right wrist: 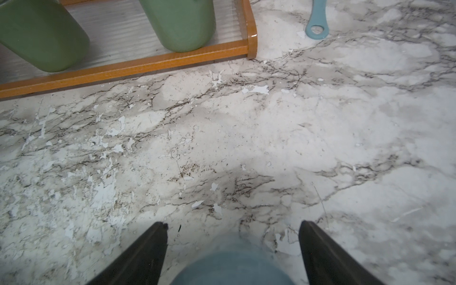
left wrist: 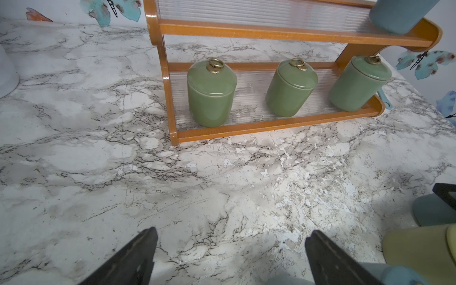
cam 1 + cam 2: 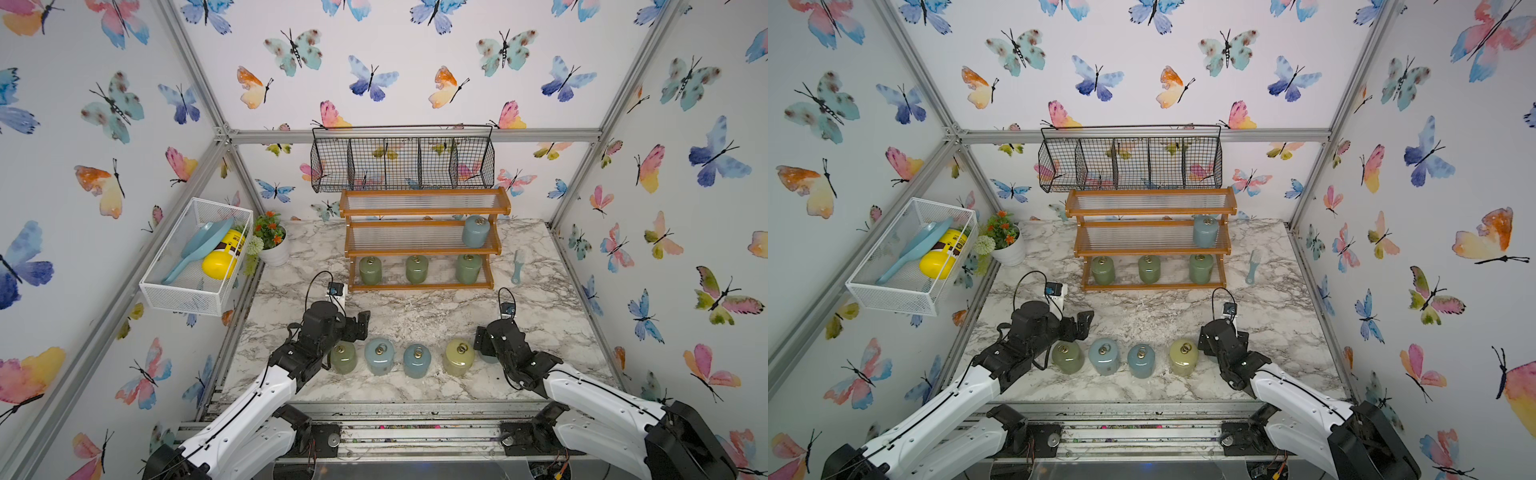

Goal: Remove the tea canisters from the shelf
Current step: Place the tea canister at the center of the board.

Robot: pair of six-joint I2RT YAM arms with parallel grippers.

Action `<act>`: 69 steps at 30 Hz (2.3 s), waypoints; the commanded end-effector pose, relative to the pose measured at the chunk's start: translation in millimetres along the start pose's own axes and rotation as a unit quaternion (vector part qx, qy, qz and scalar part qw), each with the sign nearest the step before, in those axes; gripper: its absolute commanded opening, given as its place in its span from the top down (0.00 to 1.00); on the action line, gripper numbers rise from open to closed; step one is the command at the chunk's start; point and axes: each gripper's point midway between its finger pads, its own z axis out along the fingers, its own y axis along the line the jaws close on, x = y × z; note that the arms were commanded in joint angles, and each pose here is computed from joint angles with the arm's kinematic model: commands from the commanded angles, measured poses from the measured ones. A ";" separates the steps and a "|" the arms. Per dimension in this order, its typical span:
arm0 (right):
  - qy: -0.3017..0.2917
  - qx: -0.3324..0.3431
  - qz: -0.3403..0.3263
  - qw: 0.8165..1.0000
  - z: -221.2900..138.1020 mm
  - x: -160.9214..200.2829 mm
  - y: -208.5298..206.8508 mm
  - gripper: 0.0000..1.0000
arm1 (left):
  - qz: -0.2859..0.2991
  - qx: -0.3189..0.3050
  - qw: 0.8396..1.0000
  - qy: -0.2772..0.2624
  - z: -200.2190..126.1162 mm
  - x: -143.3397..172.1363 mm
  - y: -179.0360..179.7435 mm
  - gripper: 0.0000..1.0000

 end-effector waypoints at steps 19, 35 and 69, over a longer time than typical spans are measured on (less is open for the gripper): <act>0.025 0.006 -0.026 0.999 -19.9 -34.2 13.9 0.20 | 0.010 0.005 1.000 -0.006 2.7 -10.5 -3.6 0.02; 0.123 0.010 -0.045 0.991 -10.4 -15.1 5.5 0.36 | 0.005 0.017 1.000 -0.003 3.9 -6.7 -6.8 0.02; 0.232 0.054 -0.005 0.971 -28.3 22.7 -10.6 0.48 | 0.015 0.024 1.000 -0.001 7.8 -2.6 -8.4 0.02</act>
